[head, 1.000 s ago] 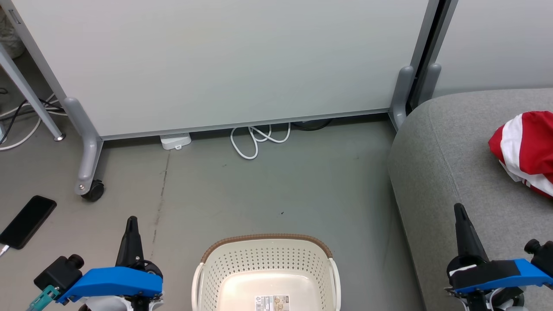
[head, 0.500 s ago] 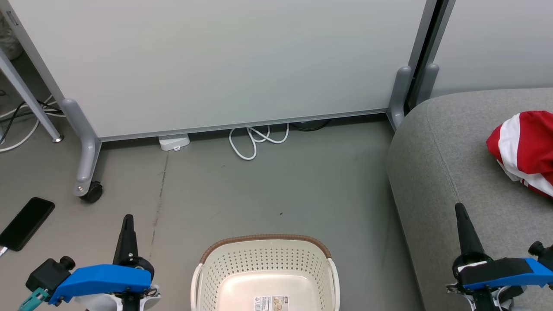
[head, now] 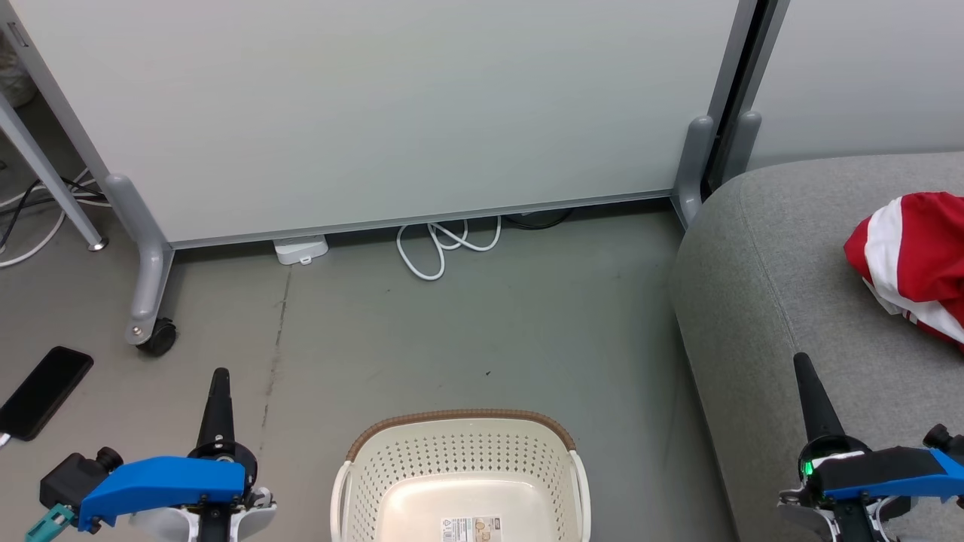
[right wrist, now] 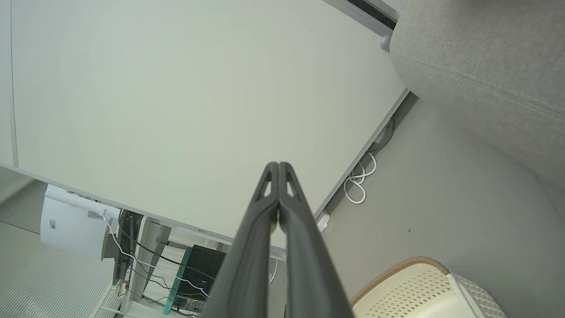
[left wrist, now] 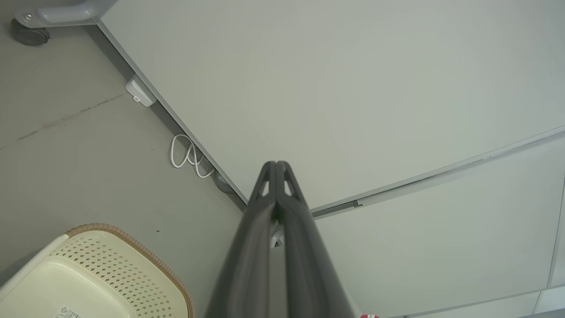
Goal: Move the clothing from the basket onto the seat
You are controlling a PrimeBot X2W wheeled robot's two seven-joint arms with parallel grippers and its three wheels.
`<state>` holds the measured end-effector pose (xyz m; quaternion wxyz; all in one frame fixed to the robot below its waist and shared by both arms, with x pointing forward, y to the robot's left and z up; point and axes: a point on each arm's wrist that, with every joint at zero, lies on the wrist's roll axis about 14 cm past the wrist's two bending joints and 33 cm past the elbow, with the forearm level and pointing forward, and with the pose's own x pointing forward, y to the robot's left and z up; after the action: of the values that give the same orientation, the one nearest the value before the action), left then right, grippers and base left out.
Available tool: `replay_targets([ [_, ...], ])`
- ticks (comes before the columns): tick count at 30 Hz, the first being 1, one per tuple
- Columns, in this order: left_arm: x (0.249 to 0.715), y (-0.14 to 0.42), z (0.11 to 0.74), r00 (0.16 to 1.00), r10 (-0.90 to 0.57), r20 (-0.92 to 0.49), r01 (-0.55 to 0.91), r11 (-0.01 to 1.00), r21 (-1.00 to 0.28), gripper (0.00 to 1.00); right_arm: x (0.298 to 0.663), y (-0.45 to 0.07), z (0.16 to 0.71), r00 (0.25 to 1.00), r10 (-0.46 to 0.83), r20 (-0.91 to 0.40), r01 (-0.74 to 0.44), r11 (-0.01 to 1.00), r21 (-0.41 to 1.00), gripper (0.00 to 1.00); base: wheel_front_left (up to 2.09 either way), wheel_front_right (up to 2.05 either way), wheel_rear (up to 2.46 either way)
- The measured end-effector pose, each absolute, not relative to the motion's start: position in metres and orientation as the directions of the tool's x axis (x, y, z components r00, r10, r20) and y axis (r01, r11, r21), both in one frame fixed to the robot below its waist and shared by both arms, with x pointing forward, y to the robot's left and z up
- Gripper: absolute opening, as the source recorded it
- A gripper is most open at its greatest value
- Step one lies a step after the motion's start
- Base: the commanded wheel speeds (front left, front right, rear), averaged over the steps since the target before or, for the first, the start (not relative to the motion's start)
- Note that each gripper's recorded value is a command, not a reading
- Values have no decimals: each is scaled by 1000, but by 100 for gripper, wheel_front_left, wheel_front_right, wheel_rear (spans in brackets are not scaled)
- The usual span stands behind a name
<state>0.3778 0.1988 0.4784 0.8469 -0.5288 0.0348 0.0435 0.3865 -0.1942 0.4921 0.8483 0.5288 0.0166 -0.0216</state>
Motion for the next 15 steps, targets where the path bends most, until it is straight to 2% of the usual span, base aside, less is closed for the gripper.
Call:
replay_targets([
  [15, 380, 200, 484, 996, 27, -89, -93, 307, -947, 0, 388, -196, 496, 999, -14, -44, 46, 309, 950, 0, 0, 0, 0],
])
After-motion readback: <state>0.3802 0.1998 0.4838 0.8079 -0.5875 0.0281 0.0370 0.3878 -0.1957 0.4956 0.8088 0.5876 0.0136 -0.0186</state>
